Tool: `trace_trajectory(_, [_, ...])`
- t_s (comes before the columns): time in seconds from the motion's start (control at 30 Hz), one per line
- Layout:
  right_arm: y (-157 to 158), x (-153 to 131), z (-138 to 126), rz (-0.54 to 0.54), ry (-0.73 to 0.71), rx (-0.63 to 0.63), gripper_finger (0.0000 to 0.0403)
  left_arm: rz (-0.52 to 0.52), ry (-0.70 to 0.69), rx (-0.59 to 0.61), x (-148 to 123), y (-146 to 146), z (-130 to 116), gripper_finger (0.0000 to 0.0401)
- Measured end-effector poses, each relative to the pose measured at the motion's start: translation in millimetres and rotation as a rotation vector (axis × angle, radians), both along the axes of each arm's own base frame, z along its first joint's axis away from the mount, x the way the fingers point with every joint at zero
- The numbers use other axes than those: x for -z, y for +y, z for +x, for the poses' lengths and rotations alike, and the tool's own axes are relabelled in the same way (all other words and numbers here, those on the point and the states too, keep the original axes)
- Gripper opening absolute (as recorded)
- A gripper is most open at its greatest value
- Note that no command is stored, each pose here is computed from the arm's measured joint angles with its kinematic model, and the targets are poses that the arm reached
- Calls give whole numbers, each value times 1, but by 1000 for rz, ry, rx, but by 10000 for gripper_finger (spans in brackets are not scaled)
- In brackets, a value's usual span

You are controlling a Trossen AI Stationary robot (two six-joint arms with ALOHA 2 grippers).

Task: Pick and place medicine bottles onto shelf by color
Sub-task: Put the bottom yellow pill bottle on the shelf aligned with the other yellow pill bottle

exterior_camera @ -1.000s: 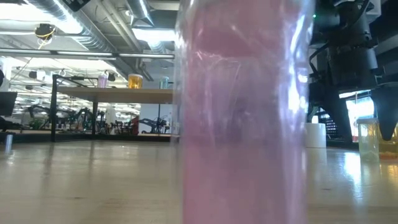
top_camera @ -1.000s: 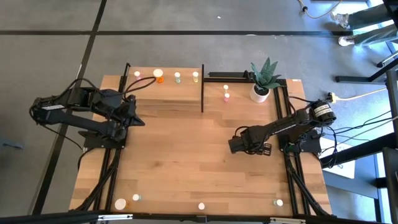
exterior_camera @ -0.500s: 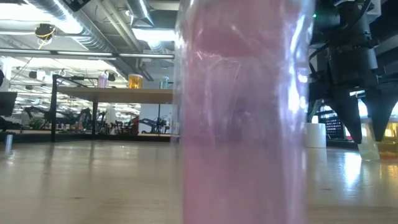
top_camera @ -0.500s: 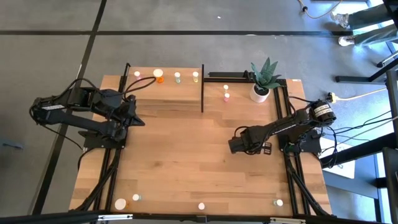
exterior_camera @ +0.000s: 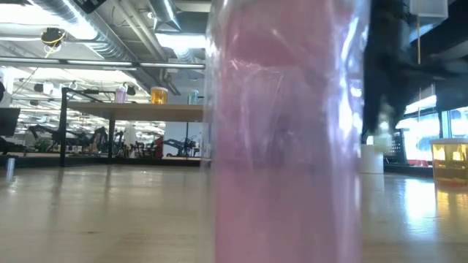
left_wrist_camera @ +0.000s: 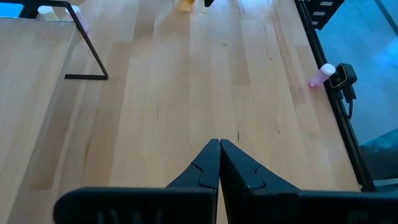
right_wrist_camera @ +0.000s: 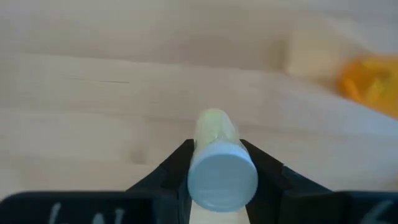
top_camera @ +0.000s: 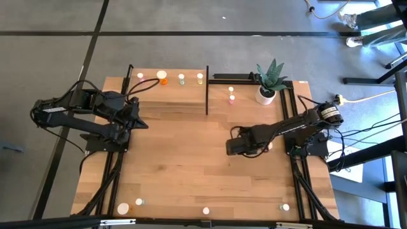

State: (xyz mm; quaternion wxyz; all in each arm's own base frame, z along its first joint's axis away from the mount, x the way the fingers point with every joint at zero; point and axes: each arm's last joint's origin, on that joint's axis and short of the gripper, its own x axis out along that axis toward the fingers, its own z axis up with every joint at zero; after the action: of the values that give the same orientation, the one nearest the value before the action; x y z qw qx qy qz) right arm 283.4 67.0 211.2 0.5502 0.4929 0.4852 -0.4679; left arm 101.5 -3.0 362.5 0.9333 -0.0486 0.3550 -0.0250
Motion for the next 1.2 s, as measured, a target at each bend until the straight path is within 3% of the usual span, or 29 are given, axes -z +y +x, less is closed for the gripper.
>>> trace_trajectory(0.47, [-23, -76, 40, -153, -271, -310, 109, -14, 2, -21, 0, 0, 0, 2])
trace_trajectory(1.0, [-28, -114, 54, -284, -425, -640, 108, -44, 5, -60, 0, 0, 0, 1])
trace_trajectory(1.2, [-25, -107, 71, -324, -484, -726, 107, -47, 4, -63, 0, 0, 0, 1])
